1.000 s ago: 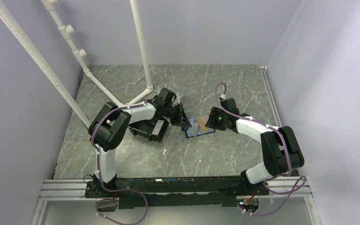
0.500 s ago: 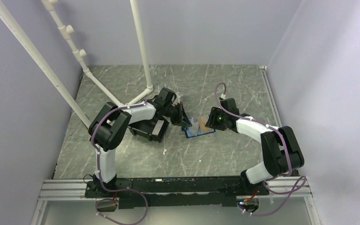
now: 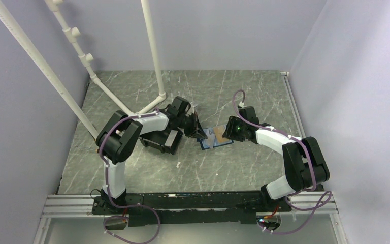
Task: Put the credit cards into the card holder
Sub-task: Insert the credit card into the card holder.
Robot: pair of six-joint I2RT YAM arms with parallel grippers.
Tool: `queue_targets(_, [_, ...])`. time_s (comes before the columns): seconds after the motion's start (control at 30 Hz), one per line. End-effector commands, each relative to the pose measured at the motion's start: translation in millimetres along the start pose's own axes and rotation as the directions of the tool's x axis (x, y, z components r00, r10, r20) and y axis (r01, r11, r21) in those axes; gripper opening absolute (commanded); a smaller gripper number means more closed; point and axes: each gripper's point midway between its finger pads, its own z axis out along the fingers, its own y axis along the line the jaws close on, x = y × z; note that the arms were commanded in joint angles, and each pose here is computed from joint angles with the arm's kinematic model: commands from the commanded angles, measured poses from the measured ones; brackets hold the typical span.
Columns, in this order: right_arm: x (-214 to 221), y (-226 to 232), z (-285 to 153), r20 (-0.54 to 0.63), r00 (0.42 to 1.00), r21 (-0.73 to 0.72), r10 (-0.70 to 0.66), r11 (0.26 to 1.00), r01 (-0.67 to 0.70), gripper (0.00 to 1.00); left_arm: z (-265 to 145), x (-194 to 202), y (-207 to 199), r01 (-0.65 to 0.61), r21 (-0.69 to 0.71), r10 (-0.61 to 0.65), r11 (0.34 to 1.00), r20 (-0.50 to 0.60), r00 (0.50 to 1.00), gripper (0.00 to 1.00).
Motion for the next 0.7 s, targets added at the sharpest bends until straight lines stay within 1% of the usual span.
queue_targets(0.0, [26, -13, 6, -0.082, 0.997, 0.033, -0.006, 0.999, 0.009, 0.44, 6, 1, 2, 0.0, 0.008, 0.0, 1.0, -0.006, 1.0, 0.0])
queue_targets(0.3, [26, -14, 6, -0.082, 0.997, 0.033, -0.007, 0.999, 0.009, 0.44, 9, -2, 3, -0.003, 0.012, 0.003, 1.0, -0.003, 1.0, 0.0])
queue_targets(0.4, [26, -13, 6, -0.084, 0.996, 0.027, -0.009, 1.0, 0.012, 0.46, 6, -3, 0, -0.025, 0.006, 0.025, 1.0, 0.009, 1.0, 0.0])
queue_targets(0.5, [23, -10, -2, -0.075, 0.997, 0.024, -0.02, 0.999, 0.022, 0.56, -5, 0, -10, -0.069, 0.034, 0.068, 0.997, 0.031, 0.997, 0.0])
queue_targets(0.53, [17, -7, -9, -0.053, 0.998, 0.019, -0.029, 0.999, 0.03, 0.61, -9, -3, -19, -0.104, 0.07, 0.1, 0.992, 0.057, 0.993, 0.0])
queue_targets(0.6, [8, -1, -22, -0.019, 0.999, 0.008, -0.042, 0.999, 0.043, 0.7, -15, 0, -27, -0.142, 0.113, 0.135, 0.983, 0.073, 0.988, 0.0])
queue_targets(0.67, [-2, 12, -35, 0.011, 0.998, -0.036, -0.054, 0.998, 0.054, 0.78, -20, 2, -37, -0.171, 0.155, 0.159, 0.973, 0.085, 0.984, 0.0])
